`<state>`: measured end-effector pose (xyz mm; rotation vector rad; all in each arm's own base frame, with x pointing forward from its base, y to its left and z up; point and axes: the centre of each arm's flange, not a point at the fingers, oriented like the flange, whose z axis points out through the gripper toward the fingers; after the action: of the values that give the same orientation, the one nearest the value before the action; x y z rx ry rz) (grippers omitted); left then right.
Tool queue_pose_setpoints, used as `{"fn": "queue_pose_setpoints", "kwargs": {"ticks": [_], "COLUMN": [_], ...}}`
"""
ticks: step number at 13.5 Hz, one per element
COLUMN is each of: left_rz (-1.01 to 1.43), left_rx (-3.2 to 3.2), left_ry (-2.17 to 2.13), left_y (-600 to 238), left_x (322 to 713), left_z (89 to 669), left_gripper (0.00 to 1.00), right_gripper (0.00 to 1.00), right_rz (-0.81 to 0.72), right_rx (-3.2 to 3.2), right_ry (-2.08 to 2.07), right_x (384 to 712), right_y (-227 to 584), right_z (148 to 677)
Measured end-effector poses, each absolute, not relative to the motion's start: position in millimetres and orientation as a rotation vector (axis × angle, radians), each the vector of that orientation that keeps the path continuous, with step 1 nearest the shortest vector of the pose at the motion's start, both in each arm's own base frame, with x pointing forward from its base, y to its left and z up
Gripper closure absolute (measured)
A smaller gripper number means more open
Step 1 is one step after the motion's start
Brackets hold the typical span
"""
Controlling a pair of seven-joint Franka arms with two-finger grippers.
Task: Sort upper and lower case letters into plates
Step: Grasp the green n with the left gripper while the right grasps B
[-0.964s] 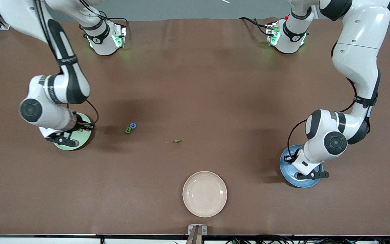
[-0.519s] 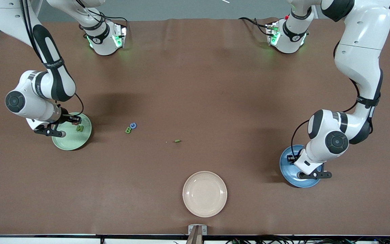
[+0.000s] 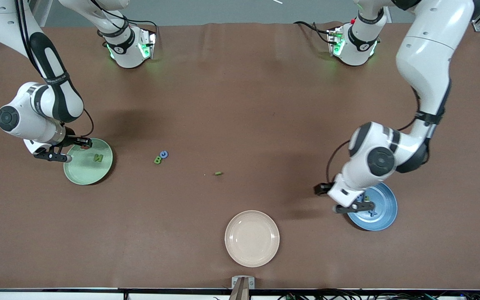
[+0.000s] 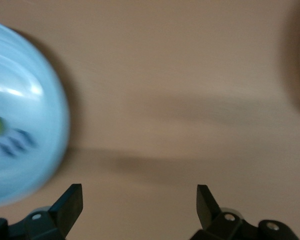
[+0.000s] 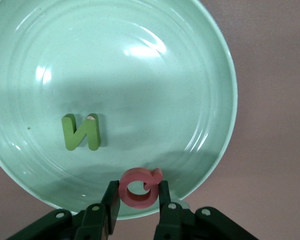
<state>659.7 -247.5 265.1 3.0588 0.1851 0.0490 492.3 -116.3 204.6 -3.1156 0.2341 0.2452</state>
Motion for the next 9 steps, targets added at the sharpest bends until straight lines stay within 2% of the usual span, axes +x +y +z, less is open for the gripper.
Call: {"fn": "queue_pose_setpoints", "kwargs": {"ticks": [1,3,7,8,9], "left_rz": [0.052,0.055,0.06,0.096,0.138], "left_rx": [3.048,3.017,2.963,2.956,2.951], "left_ry": [0.227,0.33,0.448,0.471,0.494], "left_y": [-284.0,-363.5,-479.2,-498.0,-515.2], "left_x": [648.4,622.5,584.0,575.8,565.5], "left_z": [268.5,269.4,237.7,223.4,207.8], "left_gripper": [0.0,0.0,0.02,0.04,0.08], "right_gripper": [0.64,0.51,0.06,0.0,0.0], "right_rz": [0.243,0.234,0.193,0.185,0.178], "right_rx": [-3.116,-3.117,-3.123,-3.126,-3.128], "right_ry": [0.231,0.222,0.192,0.218,0.259], "right_x": [492.6,494.7,510.2,515.4,519.5], "right_y": [-115.1,-112.1,-81.0,-63.2,-40.8], "right_z": [204.6,205.5,214.4,216.9,218.7]}}
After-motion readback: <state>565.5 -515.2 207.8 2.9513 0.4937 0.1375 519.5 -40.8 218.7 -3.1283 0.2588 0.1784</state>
